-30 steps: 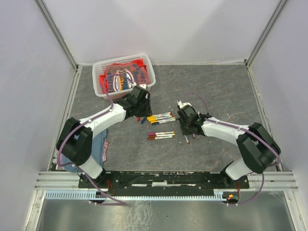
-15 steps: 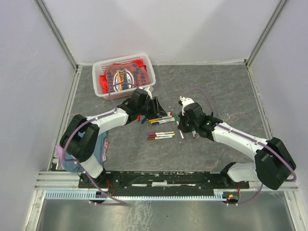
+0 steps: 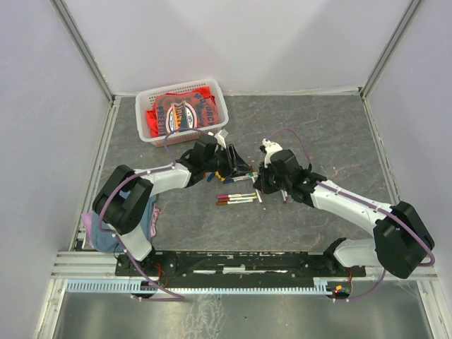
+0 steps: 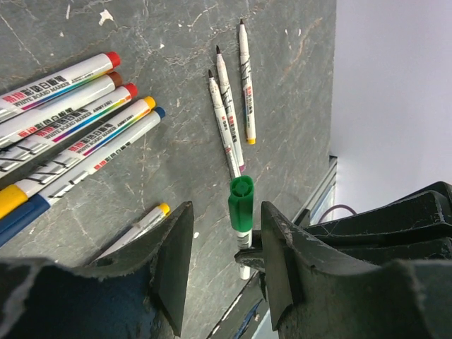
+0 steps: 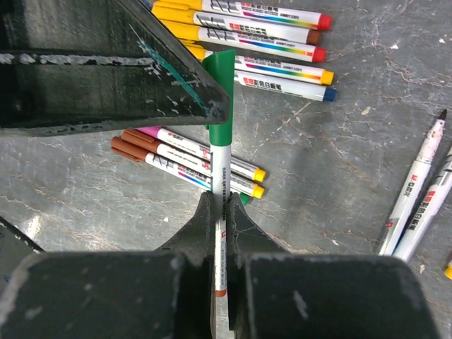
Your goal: Open the pen caps
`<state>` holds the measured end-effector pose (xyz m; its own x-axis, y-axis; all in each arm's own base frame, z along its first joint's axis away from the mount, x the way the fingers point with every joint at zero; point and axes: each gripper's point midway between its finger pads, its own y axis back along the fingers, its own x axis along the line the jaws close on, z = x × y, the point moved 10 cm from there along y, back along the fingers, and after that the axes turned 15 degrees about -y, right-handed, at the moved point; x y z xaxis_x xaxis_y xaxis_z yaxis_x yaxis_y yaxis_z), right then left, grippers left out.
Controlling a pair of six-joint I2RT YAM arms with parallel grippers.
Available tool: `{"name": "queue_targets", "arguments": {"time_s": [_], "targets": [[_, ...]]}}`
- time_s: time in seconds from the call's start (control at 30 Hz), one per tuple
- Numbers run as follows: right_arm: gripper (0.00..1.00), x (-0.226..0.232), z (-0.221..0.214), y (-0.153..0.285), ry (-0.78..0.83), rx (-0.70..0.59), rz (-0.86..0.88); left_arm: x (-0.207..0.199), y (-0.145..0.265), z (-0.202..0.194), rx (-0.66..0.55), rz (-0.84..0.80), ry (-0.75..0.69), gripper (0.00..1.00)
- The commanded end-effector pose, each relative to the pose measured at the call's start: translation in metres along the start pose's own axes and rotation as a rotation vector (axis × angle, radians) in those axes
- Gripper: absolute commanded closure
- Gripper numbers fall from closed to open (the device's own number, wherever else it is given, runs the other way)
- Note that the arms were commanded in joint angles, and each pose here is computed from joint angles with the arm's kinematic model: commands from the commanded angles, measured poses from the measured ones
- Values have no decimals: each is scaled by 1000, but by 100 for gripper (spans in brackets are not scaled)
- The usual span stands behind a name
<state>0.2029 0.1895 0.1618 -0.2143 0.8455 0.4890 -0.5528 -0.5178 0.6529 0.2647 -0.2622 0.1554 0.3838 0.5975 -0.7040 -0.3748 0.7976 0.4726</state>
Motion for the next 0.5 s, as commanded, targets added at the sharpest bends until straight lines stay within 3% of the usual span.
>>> {"name": "queue_targets", "arguments": {"time_s": [0.0,0.2,0.47], "targets": [[99,12,7,-1,-19,-37,90,-11,-2,5,-33,-93,19,51],[99,15,6,-4,-38,-35,120,-10,-1,2,-45,-100,27,60],[99,15,4,-5,-54,-33,137,-9,-1,-1,-51,-124,30,87]]}}
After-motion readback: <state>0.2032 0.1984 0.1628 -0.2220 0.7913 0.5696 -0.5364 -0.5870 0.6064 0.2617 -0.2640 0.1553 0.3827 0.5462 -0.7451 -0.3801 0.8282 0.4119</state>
